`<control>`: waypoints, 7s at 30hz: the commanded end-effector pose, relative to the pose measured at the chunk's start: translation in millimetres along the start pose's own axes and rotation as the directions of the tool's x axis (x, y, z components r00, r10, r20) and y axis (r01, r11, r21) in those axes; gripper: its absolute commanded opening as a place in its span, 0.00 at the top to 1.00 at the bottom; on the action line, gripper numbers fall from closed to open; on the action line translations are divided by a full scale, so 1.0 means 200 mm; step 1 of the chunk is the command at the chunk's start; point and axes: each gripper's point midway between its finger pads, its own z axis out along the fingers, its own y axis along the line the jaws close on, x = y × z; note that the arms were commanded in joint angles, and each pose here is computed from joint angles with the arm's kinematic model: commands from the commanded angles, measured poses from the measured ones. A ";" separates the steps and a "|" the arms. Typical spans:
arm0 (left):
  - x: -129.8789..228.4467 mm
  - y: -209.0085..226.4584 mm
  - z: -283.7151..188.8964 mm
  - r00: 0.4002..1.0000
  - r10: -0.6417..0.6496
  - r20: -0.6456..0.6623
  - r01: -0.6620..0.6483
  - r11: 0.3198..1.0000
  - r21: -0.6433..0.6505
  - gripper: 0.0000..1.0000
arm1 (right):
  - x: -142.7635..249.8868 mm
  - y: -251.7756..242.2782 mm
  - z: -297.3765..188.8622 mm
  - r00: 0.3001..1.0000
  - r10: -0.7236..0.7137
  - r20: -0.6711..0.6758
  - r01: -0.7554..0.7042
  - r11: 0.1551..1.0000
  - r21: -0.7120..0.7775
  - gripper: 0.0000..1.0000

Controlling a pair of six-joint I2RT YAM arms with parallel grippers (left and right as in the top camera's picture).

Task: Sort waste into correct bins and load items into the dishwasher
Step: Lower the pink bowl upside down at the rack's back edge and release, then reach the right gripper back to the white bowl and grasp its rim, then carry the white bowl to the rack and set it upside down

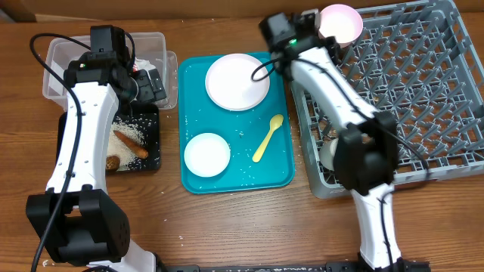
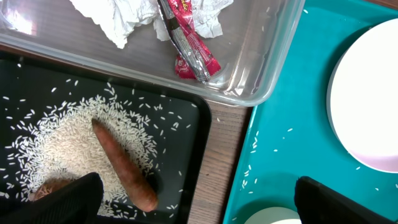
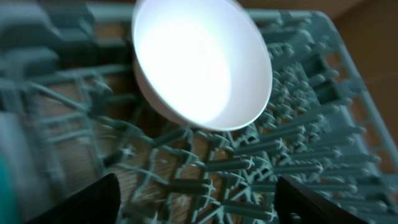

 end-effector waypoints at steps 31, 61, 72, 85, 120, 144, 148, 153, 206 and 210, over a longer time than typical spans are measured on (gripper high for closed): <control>-0.02 0.00 -0.03 1.000 0.017 0.020 -0.017 1.000 -0.003 0.00 | -0.04 -0.21 0.47 0.649 0.479 -0.591 -0.756 0.493 -0.430 0.66; -0.02 0.00 -0.03 1.000 0.017 0.020 -0.017 1.000 -0.003 0.00 | -0.27 -0.76 0.02 0.831 0.515 -0.209 -0.554 0.730 -0.401 0.96; -0.02 0.00 -0.03 1.000 0.017 0.020 -0.017 1.000 -0.003 0.00 | -0.21 -0.77 -0.35 0.914 0.382 0.136 -0.397 0.911 0.112 0.96; -0.02 0.00 -0.03 1.000 0.017 0.020 -0.017 1.000 -0.003 0.00 | -0.07 -0.47 -0.18 0.989 -0.015 0.149 -0.059 0.878 0.476 0.96; -0.02 0.00 -0.03 1.000 0.017 0.020 -0.017 1.000 -0.003 0.00 | 0.35 -0.05 -0.27 0.947 -0.161 -0.277 0.170 0.985 0.009 0.62; -0.02 0.00 -0.03 1.000 0.017 0.020 -0.017 1.000 -0.003 0.00 | 0.69 0.68 -0.99 0.790 -0.399 -0.466 -0.117 0.648 -0.753 0.29; -0.02 0.00 -0.03 1.000 0.017 0.020 -0.017 1.000 -0.003 0.00 | 0.86 0.82 -0.93 0.761 -0.379 -0.527 -0.155 0.683 -0.714 0.38; -0.02 0.00 -0.03 1.000 0.017 0.020 -0.017 1.000 -0.003 0.00 | 1.05 0.95 -0.83 0.734 -0.341 -0.588 -0.212 0.707 -0.675 0.49; -0.02 0.00 -0.03 1.000 0.017 0.020 -0.017 1.000 -0.003 0.00 | -0.12 -1.21 -0.38 0.803 0.391 0.451 -0.585 0.665 0.464 0.96; -0.02 0.00 -0.03 1.000 0.017 0.020 -0.017 1.000 -0.003 0.00 | -0.17 -1.08 -0.09 0.851 0.389 0.354 -0.514 0.756 0.406 0.96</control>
